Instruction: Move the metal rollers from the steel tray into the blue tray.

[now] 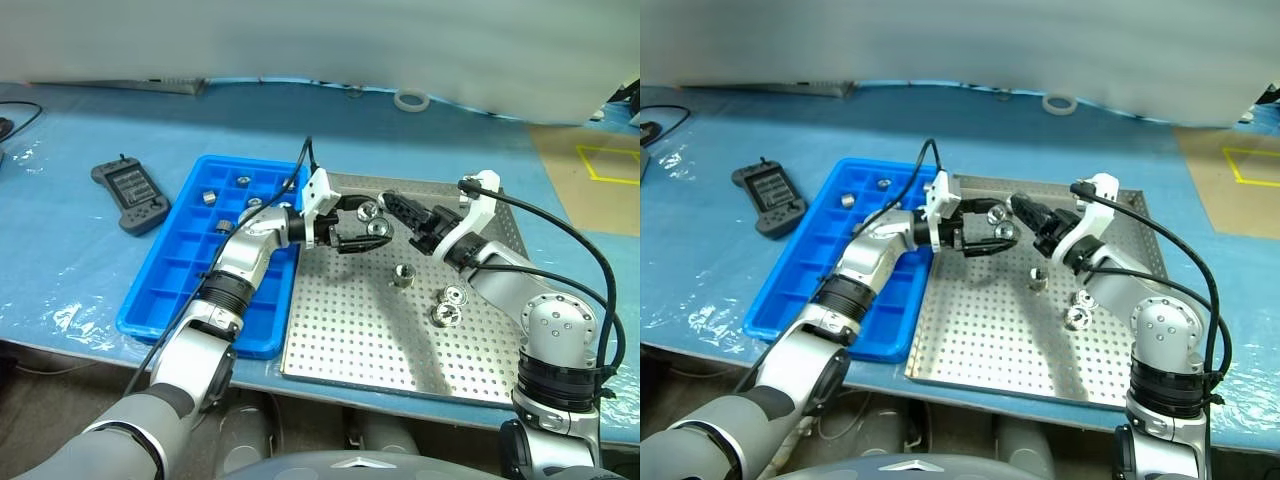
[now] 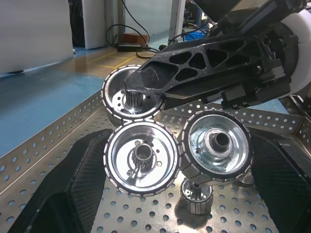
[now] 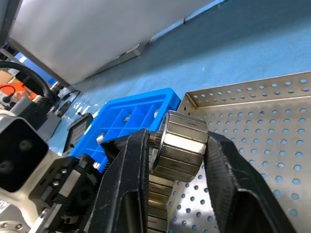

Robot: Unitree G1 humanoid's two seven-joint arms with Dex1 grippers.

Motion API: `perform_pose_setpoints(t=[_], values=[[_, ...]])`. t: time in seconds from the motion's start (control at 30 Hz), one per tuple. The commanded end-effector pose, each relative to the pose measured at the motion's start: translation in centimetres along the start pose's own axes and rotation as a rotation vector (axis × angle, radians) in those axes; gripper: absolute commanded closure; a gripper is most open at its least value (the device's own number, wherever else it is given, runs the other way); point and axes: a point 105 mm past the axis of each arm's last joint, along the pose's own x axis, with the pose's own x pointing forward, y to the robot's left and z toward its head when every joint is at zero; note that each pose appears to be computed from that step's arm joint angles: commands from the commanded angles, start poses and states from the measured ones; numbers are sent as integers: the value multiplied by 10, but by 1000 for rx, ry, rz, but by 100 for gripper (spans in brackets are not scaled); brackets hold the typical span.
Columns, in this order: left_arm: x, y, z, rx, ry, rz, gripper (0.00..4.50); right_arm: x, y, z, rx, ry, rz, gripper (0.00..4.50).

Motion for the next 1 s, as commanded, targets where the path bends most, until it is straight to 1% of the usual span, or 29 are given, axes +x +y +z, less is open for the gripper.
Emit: perform_pose_setpoints(t=[0.03, 0.17, 0.3, 0.47, 0.63, 0.7, 0.8, 0.83, 0.9, 1.0], values=[[4, 2, 19, 54, -51, -13, 52, 0, 9, 10, -4, -48, 44, 331], [3, 2, 19, 51, -47, -15, 52, 0, 13, 11, -12, -47, 65, 331], [1, 4, 22, 56, -55, -7, 52, 0, 11, 13, -52, -47, 53, 331], [-4, 14, 24, 65, -50, 34, 52, -1, -7, 21, -43, -74, -23, 331], [-12, 24, 29, 65, -57, 74, 52, -1, -13, 21, -72, -67, -55, 331], [-19, 29, 31, 64, -55, 93, 52, -1, -14, 19, -88, -58, -64, 331], [-40, 43, 34, 78, -32, 150, 52, -3, -18, 14, -131, -34, -80, 331], [-46, 47, 35, 82, -26, 165, 52, -4, -20, 12, -135, -29, -85, 331], [-67, 61, 39, 92, -4, 232, 52, -5, -26, 10, -123, -27, -102, 331], [-86, 73, 46, 103, 5, 289, 52, -5, -27, 10, -117, -32, -104, 331]])
